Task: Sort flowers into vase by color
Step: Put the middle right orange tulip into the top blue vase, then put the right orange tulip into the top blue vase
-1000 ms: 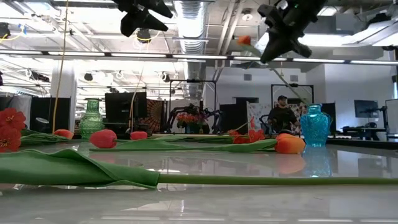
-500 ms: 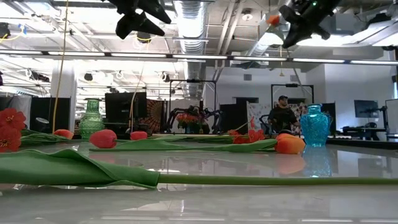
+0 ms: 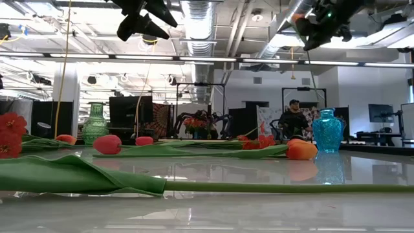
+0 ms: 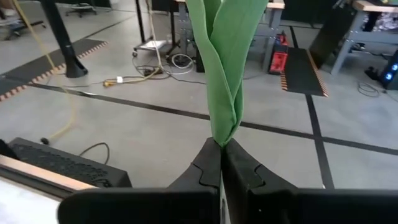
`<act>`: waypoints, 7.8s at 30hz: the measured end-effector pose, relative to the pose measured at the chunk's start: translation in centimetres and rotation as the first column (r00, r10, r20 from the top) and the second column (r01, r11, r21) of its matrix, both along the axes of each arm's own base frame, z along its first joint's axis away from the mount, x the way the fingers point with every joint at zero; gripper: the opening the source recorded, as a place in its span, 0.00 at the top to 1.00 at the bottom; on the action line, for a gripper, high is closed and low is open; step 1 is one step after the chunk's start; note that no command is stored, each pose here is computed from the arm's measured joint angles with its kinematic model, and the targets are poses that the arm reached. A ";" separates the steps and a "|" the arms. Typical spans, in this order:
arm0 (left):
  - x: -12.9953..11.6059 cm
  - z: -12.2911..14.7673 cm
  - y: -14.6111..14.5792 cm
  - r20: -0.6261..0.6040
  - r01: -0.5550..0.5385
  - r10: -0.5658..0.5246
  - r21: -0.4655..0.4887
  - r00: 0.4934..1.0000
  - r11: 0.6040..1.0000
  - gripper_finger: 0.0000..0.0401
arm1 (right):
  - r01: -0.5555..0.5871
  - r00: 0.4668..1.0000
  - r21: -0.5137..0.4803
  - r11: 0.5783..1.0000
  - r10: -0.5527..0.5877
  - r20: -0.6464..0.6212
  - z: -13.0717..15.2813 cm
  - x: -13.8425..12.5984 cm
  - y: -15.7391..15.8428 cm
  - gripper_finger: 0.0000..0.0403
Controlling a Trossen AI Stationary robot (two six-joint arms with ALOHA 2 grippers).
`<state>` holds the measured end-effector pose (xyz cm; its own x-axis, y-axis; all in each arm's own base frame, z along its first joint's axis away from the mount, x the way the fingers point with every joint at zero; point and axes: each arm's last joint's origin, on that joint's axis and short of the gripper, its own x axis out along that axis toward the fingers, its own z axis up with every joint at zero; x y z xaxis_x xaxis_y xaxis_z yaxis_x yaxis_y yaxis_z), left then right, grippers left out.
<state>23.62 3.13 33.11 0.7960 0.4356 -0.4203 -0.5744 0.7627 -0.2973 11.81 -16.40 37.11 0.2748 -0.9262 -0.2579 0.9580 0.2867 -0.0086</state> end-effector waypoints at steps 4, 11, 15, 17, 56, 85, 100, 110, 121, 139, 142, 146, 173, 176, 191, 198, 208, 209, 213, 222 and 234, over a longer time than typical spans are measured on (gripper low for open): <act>0.0 0.0 0.0 0.001 -0.011 0.011 0.002 1.000 1.000 0.55 | 0.015 1.000 0.012 1.000 -0.015 -0.008 -0.7 -0.3 -0.3 0.93; 0.0 0.0 0.1 0.004 -0.032 0.032 0.012 0.999 0.999 0.55 | 0.032 0.999 0.035 0.999 -0.030 -0.037 -1.9 -0.2 -0.4 0.93; 0.0 0.0 0.1 0.004 -0.033 0.033 0.012 0.999 0.999 0.55 | 0.039 0.998 0.015 0.999 -0.038 -0.050 -1.7 -0.2 -0.5 0.93; 0.0 0.0 0.1 0.005 -0.033 0.033 0.012 0.999 0.999 0.55 | 0.044 0.998 0.013 0.999 -0.043 -0.054 -1.7 -0.3 -0.5 0.93; 0.0 0.1 0.1 0.016 -0.030 0.030 -0.005 0.999 1.000 0.55 | 0.114 0.985 0.045 0.992 -0.107 -0.136 -8.1 0.9 0.0 0.90; 0.1 0.0 -0.1 -0.014 0.050 -0.050 0.028 0.999 0.998 0.55 | 0.045 0.930 0.387 0.921 0.103 -0.353 -6.6 -0.5 2.3 0.39; -2.6 -0.7 1.8 -0.159 0.023 -0.034 -0.071 0.987 0.997 0.55 | -0.316 0.910 0.571 0.758 0.412 -0.043 -4.5 1.8 5.7 0.38; -1.1 -3.6 0.7 -0.303 0.133 -0.176 -0.155 0.937 0.979 0.55 | -0.607 0.751 0.488 0.627 0.654 0.095 -3.5 5.8 10.9 0.38; 3.6 -7.9 -1.9 -0.433 0.393 -0.390 -0.088 0.813 0.915 0.55 | -0.774 0.596 0.360 0.521 0.792 0.136 -2.4 7.4 15.3 0.38; 11.2 -16.8 -5.9 -0.364 0.634 -0.625 -0.112 0.691 0.765 0.60 | -0.799 0.525 0.372 0.472 0.850 0.049 -2.8 7.1 17.1 0.38; 11.5 -18.3 -6.5 -0.389 0.627 -0.615 -0.115 0.686 0.771 0.63 | -0.805 0.504 0.372 0.462 0.864 0.017 -2.9 7.0 17.2 0.38; 11.9 -20.2 -6.8 -0.425 0.579 -0.574 -0.133 0.700 0.805 0.66 | -0.814 0.474 0.380 0.440 0.881 -0.007 -3.0 6.9 17.4 0.38; 11.6 -18.4 -6.6 -0.400 0.644 -0.620 -0.089 0.675 0.760 1.00 | -0.804 0.506 0.364 0.470 0.863 0.003 -2.9 7.0 17.2 0.38; 11.1 -15.1 -6.1 -0.347 0.676 -0.634 -0.001 0.691 0.737 1.00 | -0.800 0.514 0.366 0.475 0.858 0.012 -2.9 7.0 17.2 0.38; 2.7 -4.6 -1.7 -0.494 0.515 -0.319 0.334 0.809 0.790 1.00 | -0.701 0.674 0.338 0.628 0.738 0.028 -2.7 7.0 15.8 0.38; -0.6 -1.2 0.7 -0.351 0.349 -0.214 0.386 0.912 0.854 1.00 | -0.698 0.698 0.289 0.656 0.712 0.070 -2.4 7.8 15.2 0.38; -1.5 2.9 0.8 0.251 0.282 -0.442 0.487 0.861 0.826 1.00 | -0.818 0.571 0.055 0.573 0.795 0.206 -2.2 14.5 15.3 0.38; -1.5 3.0 0.8 0.302 0.275 -0.456 0.488 0.837 0.828 1.00 | -0.838 0.533 0.003 0.546 0.816 0.224 -2.1 15.3 15.4 0.38; -1.2 3.5 0.8 0.497 0.217 -0.462 0.473 0.735 0.854 1.00 | -0.873 0.381 -0.208 0.442 0.882 0.276 -1.2 17.6 15.6 0.38; 0.7 3.6 1.1 0.671 0.163 -0.448 0.444 0.590 0.881 1.00 | -0.847 0.302 -0.332 0.416 0.889 0.344 -2.9 21.3 15.6 0.38; 3.7 1.2 0.7 0.683 0.260 -0.441 0.357 0.582 0.897 1.00 | -0.841 0.286 -0.345 0.417 0.883 0.372 -3.5 22.0 15.7 0.38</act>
